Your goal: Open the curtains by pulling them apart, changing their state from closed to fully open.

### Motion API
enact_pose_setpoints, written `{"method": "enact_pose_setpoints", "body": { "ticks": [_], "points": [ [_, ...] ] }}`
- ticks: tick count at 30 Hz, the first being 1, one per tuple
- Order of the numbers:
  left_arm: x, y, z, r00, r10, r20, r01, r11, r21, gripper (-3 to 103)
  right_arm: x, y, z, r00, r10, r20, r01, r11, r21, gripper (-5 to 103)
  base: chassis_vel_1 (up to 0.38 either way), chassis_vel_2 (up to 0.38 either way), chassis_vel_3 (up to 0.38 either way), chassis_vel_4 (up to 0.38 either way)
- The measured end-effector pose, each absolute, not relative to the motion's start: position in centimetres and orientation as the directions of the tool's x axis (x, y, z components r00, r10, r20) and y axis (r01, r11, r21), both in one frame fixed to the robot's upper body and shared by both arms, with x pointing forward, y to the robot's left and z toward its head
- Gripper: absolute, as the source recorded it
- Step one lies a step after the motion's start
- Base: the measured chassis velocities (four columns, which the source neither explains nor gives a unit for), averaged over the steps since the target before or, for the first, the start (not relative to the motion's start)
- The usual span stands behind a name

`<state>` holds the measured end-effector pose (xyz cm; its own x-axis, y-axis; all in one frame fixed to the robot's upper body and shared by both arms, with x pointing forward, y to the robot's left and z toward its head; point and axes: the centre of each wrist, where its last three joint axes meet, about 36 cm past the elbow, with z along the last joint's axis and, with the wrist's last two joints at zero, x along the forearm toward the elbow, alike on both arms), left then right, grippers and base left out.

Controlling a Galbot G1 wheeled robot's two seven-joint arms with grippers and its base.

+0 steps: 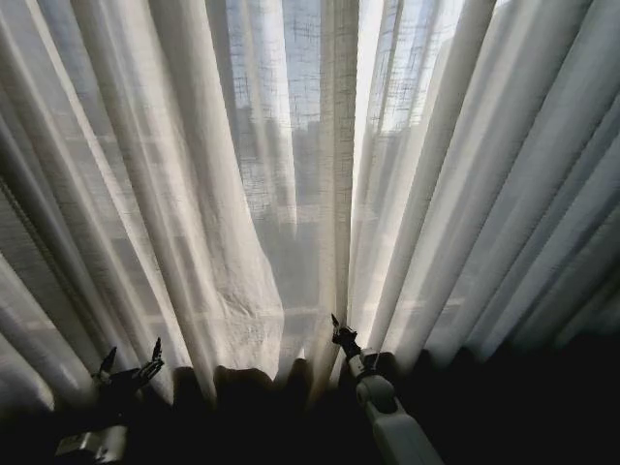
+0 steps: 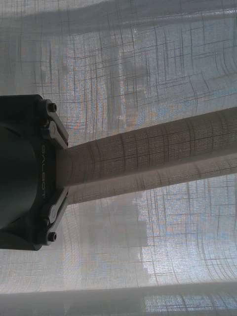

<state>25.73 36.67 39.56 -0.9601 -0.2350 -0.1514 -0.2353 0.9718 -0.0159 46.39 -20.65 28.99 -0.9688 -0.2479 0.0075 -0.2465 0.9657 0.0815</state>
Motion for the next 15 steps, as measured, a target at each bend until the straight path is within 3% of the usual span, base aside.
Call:
{"method": "enact_pose_setpoints", "body": {
  "ticks": [15],
  "points": [
    [25.73, 36.67, 39.56, -0.960, -0.235, -0.151, -0.235, 0.972, -0.016, 100, 46.80, -20.53, 28.84, -0.967, -0.255, 0.009, -0.253, 0.964, 0.087, 0, -0.360, -0.352, 0.351, 0.362]
  ]
}}
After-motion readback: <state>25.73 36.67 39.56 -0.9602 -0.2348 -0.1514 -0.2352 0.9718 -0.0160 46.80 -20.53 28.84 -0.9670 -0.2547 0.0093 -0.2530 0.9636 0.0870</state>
